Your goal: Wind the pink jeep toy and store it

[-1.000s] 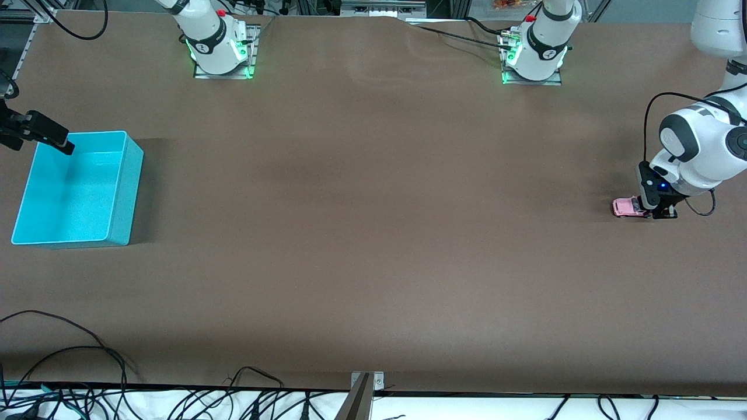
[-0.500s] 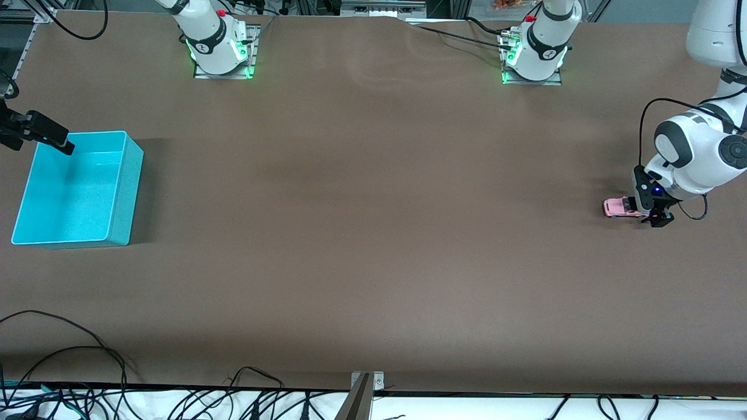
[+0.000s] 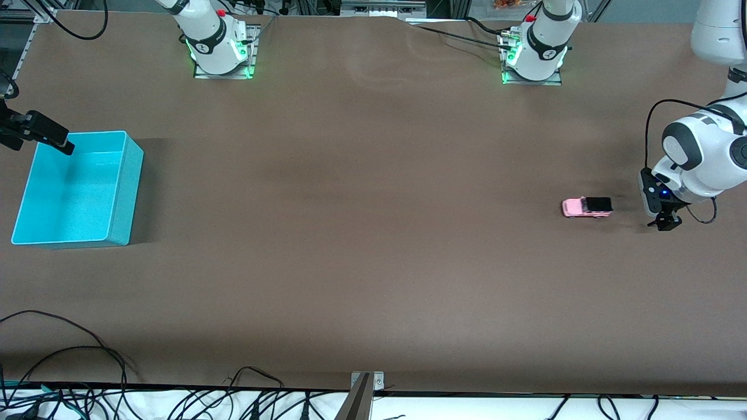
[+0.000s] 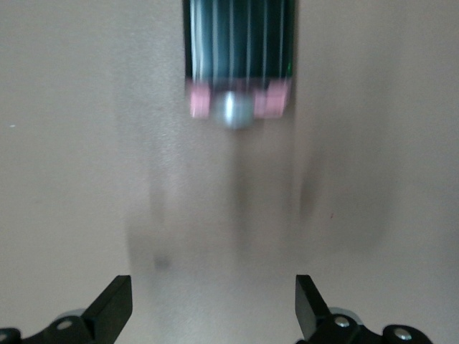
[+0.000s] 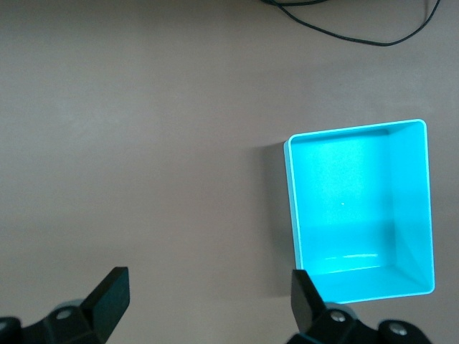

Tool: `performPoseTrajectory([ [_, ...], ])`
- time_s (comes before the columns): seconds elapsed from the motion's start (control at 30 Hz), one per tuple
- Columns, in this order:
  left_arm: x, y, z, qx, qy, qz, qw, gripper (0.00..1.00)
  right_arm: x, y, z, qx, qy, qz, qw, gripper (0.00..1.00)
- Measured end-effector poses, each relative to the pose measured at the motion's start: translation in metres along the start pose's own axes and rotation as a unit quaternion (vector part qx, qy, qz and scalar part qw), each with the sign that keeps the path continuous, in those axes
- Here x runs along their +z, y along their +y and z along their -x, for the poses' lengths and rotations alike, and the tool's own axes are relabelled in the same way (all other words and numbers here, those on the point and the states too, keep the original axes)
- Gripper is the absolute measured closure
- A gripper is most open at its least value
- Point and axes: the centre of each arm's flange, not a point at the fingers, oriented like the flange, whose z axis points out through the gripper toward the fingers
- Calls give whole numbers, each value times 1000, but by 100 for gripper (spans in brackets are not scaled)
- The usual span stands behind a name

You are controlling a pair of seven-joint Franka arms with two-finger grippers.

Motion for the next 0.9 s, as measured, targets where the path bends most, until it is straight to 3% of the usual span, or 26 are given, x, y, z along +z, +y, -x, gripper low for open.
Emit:
performPoseTrajectory([
  [0.27, -20, -6, 2, -4, -2, -19, 1000, 0, 0, 0, 0, 0, 0, 0, 1000, 0],
  [0.5, -64, -17, -1, -3, -4, -57, 998, 0, 0, 0, 0, 0, 0, 0, 1000, 0],
  [0.9, -140, -35, -38, 26, 2, -119, 993, 0, 0, 0, 0, 0, 0, 0, 1000, 0],
])
